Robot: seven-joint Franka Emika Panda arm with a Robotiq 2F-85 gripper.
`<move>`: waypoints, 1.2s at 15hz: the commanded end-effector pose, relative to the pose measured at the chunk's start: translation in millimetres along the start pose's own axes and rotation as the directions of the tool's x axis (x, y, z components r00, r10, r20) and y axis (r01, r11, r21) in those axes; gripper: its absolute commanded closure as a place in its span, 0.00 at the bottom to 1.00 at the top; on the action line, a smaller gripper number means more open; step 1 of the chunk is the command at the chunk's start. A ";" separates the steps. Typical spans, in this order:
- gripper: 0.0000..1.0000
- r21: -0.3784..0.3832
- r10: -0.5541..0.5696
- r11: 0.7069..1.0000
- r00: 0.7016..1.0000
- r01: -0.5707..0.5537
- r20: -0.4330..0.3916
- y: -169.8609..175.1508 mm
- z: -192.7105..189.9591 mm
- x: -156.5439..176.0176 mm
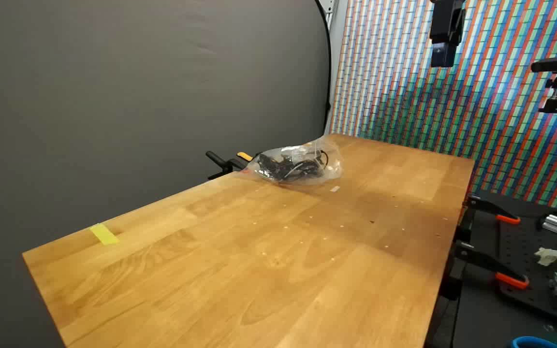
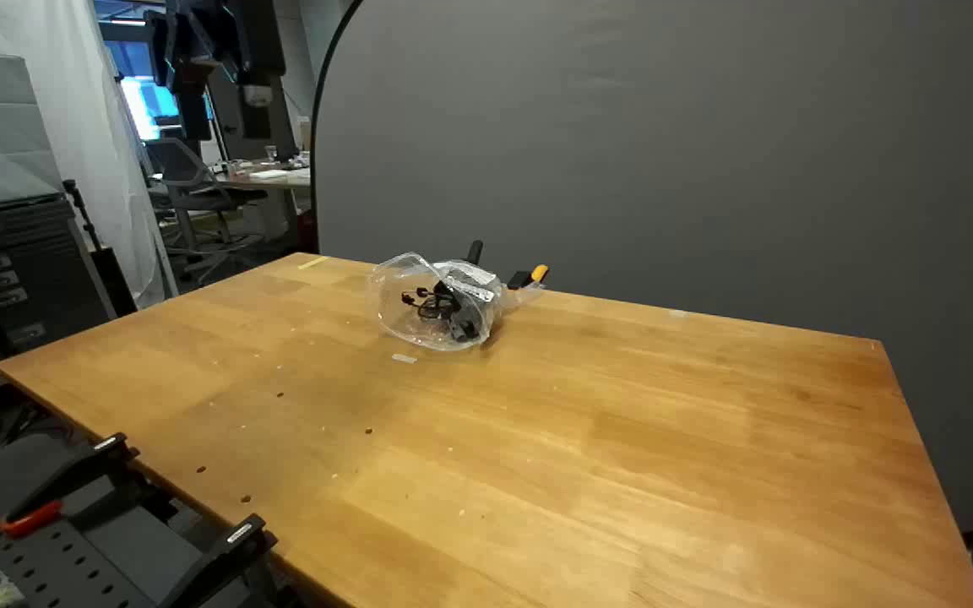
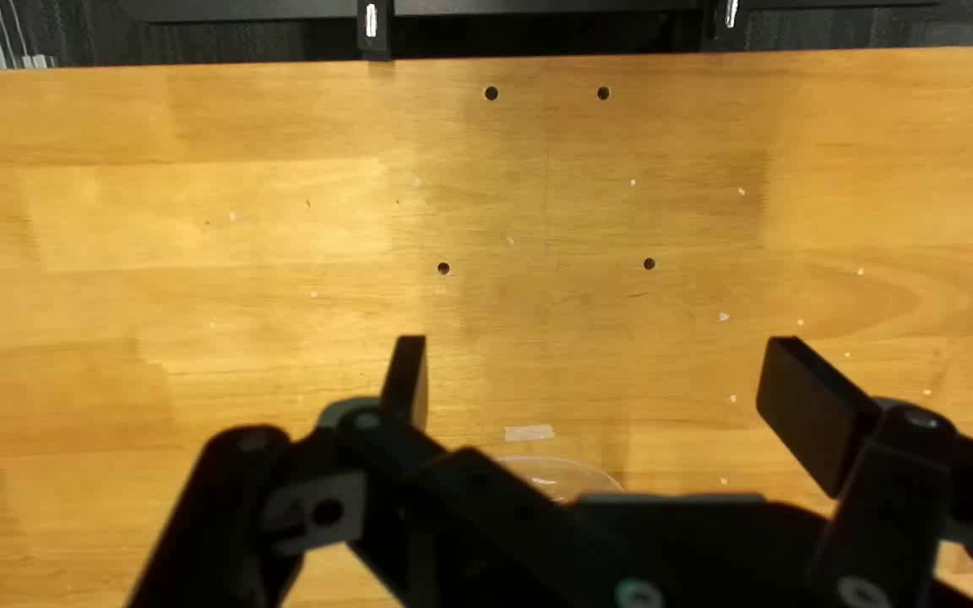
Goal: Remove the cable from the plastic bag
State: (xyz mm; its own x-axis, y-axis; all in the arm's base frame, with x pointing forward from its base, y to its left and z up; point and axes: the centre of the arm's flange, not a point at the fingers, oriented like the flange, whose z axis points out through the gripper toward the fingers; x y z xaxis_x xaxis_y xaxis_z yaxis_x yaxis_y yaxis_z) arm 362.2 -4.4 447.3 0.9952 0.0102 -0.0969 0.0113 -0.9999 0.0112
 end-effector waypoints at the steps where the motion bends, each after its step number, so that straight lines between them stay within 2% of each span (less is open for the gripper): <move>1: 0.00 0.000 0.000 1.000 1.000 0.000 -0.001 0.0 -0.3 0.2; 14: 0.00 0.000 0.000 1.000 1.000 0.000 -0.003 0.0 -1.5 0.4; 18: 0.00 -0.003 0.007 1.000 1.000 -0.007 -0.006 -7.7 23.9 11.2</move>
State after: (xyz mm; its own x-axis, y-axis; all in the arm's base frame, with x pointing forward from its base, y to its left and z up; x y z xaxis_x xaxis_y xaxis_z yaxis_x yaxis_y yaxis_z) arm 362.8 -4.3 439.9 0.9941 0.0107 -0.1082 0.0120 -0.9999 0.0114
